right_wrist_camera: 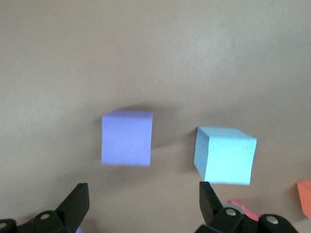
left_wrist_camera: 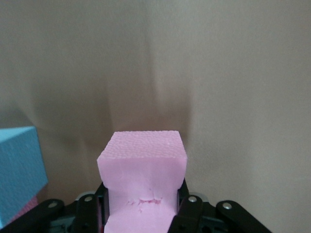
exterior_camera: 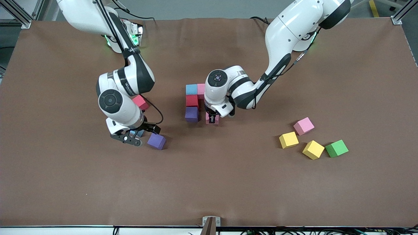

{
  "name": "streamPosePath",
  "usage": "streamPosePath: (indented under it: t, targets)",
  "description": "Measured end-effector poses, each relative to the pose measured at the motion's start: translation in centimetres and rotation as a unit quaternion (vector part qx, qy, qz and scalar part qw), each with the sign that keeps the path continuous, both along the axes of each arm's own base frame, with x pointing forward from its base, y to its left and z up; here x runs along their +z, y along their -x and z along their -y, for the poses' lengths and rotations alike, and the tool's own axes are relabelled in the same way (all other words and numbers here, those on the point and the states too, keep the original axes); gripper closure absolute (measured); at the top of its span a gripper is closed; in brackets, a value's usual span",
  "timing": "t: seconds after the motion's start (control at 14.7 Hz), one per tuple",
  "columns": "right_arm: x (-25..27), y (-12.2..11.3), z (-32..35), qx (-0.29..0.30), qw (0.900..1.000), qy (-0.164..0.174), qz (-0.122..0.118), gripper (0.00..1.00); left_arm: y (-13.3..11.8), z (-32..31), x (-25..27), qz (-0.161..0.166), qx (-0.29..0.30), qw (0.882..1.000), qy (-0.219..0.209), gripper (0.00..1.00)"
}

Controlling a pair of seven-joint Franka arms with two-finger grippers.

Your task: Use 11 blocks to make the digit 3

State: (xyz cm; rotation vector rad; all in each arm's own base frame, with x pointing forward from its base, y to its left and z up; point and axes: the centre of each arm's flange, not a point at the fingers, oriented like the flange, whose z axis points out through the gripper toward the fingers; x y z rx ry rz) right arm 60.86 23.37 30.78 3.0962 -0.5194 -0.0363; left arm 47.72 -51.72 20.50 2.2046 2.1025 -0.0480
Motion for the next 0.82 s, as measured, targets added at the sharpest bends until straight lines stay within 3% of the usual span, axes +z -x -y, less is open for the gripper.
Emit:
streamPosePath:
  t: [0.41,0.82]
  targets:
    - [-4.1,-3.6,-2.0,-0.032,0.999,0.006,0.014,0.0,0.8,2.5,-0.2,0.016,0.004,1.0,-0.011,0.47]
    - [-7.6,-4.1,-2.4,-0.038,0.999,0.013,0.011,0.0,0.9,2.9,-0.1,0.012,0.009,1.0,-0.007,0.47]
